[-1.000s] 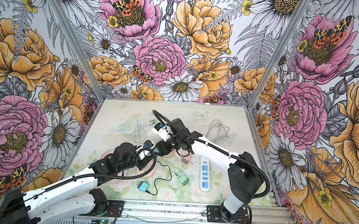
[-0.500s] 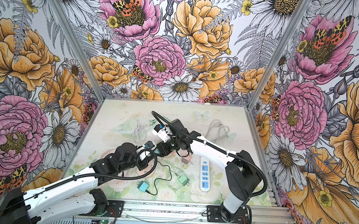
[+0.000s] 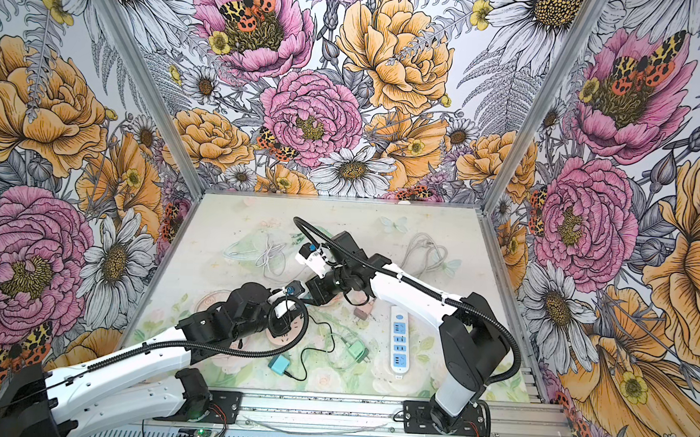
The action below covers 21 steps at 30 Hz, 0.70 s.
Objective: Insert the plug
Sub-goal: 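Close the right gripper on the teal charger held by the left gripper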
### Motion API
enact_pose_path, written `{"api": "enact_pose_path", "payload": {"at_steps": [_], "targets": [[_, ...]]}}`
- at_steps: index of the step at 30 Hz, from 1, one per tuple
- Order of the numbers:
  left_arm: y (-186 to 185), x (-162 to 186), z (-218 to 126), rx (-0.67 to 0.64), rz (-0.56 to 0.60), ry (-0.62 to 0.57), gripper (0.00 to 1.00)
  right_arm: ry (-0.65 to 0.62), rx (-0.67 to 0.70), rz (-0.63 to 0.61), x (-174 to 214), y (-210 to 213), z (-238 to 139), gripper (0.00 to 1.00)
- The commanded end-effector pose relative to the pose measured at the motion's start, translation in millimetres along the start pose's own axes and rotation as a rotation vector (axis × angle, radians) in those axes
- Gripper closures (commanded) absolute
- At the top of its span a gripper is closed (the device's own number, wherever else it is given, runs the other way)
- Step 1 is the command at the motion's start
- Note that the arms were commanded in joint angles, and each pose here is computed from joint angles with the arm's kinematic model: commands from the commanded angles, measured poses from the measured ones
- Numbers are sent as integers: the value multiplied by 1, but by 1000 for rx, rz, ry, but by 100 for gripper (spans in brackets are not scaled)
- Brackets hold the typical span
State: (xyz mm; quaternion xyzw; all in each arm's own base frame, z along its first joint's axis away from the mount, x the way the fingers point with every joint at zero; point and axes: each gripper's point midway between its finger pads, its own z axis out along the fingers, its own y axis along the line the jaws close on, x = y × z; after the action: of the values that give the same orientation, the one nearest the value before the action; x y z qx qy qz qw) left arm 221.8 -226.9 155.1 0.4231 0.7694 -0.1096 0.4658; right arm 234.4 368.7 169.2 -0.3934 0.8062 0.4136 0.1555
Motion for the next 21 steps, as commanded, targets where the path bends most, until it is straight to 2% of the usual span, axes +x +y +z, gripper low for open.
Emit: {"api": "enact_pose_path", "payload": {"at_steps": [1,5,15,21], "targets": [[7,-15,-5,-34,4,-36,82,19,-20,-27,6,5,-2,56],[4,-16,-6,-16,3,-42,82,26,-6,-37,8,3,-2,58],[1,-16,-4,-1,2,-35,82,28,14,-39,4,-2,1,85],[13,-14,-3,-69,-1,-27,82,66,18,-26,12,-6,4,90]]}}
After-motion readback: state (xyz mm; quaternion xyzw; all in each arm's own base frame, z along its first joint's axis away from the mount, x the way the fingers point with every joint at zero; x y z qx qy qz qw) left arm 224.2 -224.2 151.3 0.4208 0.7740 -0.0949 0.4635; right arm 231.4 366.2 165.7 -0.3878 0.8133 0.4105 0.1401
